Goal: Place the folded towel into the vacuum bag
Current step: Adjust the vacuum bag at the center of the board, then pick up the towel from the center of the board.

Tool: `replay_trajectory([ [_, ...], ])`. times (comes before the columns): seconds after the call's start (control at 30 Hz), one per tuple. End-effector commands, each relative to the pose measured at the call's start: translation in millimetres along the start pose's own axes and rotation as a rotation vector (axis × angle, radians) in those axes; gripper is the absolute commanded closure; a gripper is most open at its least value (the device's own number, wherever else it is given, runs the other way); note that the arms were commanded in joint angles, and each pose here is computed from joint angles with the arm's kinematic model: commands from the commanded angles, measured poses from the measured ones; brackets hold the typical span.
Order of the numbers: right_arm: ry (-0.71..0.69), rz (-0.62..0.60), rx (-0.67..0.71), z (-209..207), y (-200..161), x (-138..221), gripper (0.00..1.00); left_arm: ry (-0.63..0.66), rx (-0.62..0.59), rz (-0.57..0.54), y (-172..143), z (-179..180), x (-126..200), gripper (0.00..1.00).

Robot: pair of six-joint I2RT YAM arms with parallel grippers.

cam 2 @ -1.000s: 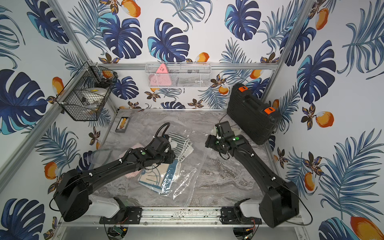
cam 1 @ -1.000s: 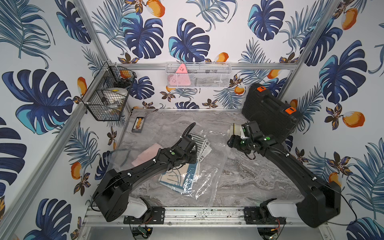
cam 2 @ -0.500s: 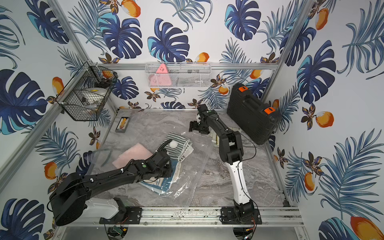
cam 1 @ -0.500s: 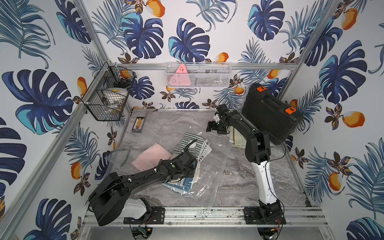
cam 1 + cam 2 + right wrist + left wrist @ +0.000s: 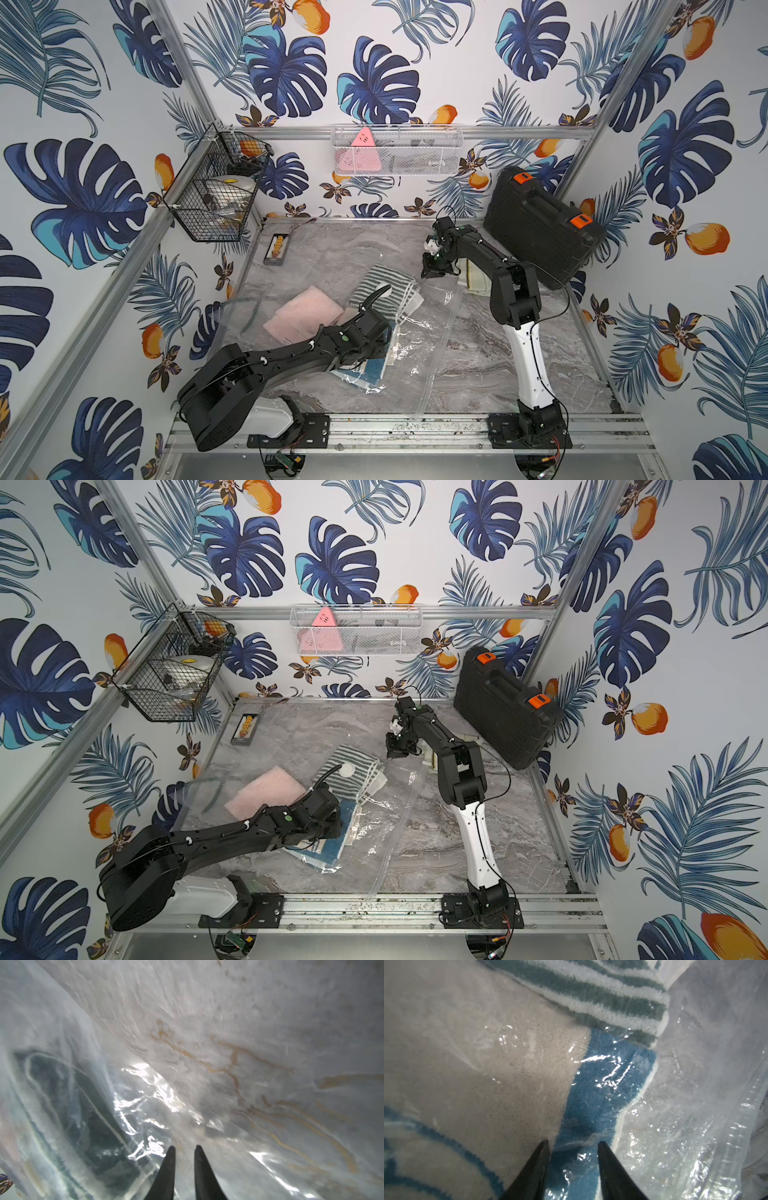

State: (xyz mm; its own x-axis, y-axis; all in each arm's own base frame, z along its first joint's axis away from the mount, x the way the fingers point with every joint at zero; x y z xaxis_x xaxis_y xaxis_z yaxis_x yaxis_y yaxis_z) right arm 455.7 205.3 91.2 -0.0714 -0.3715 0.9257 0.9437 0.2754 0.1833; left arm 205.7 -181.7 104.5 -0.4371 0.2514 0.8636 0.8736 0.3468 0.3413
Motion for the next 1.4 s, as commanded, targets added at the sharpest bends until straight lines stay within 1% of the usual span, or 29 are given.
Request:
replay_trajectory([
  [0.0, -0.005, 0.011, -0.068, 5, -29, 7, 0.84, 0.045, 0.052, -0.060, 7, 12, -3, 0.55],
  [0.07, -0.030, 0.023, -0.096, 3, -59, 7, 0.87, 0.051, 0.065, -0.068, 8, 17, -7, 0.55],
  [0.17, -0.070, 0.048, -0.114, 0, -100, 11, 0.91, 0.063, 0.053, -0.051, 7, 16, -18, 0.55],
  [0.23, -0.072, 0.040, -0.128, 2, -124, 23, 0.91, 0.072, 0.041, -0.052, 10, 14, -24, 0.55],
  [0.33, -0.040, 0.026, -0.162, 8, -154, 30, 0.90, 0.095, 0.050, -0.077, 27, 15, -29, 0.55],
  [0.4, -0.003, 0.043, -0.161, 22, -168, 27, 0.89, 0.115, 0.076, -0.101, 44, 20, -27, 0.54],
  [0.43, 0.021, 0.047, -0.144, 34, -172, 25, 0.85, 0.125, 0.095, -0.117, 54, 23, -24, 0.54],
  [0.53, 0.133, 0.035, -0.113, 60, -169, 33, 0.73, 0.160, 0.132, -0.164, 79, 35, -9, 0.53],
  [0.57, 0.149, 0.012, -0.118, 62, -167, 43, 0.66, 0.173, 0.146, -0.184, 87, 40, -1, 0.53],
  [0.6, 0.132, -0.018, -0.122, 59, -164, 55, 0.57, 0.182, 0.149, -0.198, 92, 42, 6, 0.53],
  [0.63, 0.088, -0.050, -0.143, 50, -162, 70, 0.45, 0.184, 0.142, -0.214, 97, 42, 15, 0.53],
  [0.67, 0.043, -0.080, -0.165, 41, -159, 84, 0.37, 0.186, 0.133, -0.229, 100, 41, 22, 0.53],
  [0.73, -0.129, -0.164, -0.203, 15, -150, 117, 0.25, 0.165, 0.117, -0.241, 105, 35, 34, 0.53],
  [0.77, -0.211, -0.195, -0.221, 3, -147, 128, 0.21, 0.149, 0.115, -0.240, 105, 30, 38, 0.53],
  [0.83, -0.391, -0.239, -0.299, -30, -143, 141, 0.13, 0.114, 0.080, -0.244, 100, 13, 45, 0.53],
  [0.87, -0.454, -0.249, -0.340, -44, -141, 144, 0.11, 0.098, 0.056, -0.247, 96, 3, 47, 0.53],
  [0.9, -0.501, -0.260, -0.386, -58, -140, 144, 0.06, 0.072, 0.019, -0.251, 90, -11, 50, 0.53],
  [1.0, -0.531, -0.302, -0.495, -87, -130, 138, 0.00, 0.002, -0.100, -0.235, 70, -52, 51, 0.52],
  [1.1, -0.535, -0.313, -0.554, -109, -113, 131, 0.00, -0.040, -0.196, -0.207, 50, -80, 48, 0.52],
  [1.23, -0.527, -0.300, -0.611, -135, -94, 118, 0.00, -0.092, -0.214, -0.165, 38, -90, 43, 0.52],
  [1.37, -0.488, -0.285, -0.656, -157, -84, 97, 0.00, -0.110, -0.219, -0.156, 37, -94, 43, 0.52],
])
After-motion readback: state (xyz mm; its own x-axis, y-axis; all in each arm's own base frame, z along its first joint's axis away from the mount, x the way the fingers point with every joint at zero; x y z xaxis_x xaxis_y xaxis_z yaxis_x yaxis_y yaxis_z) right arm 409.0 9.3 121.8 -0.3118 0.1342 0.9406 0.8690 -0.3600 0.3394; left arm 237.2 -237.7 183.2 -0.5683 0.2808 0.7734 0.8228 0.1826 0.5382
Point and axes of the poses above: each gripper's point midway between its finger pads, its own x axis back along the fingers, its own z axis along the line the jaws close on, y = z × x, the point moved 7 cm from there along x, back along the fingers, and after that the axes turned 11 degrees about x, right-handed, at the moved point
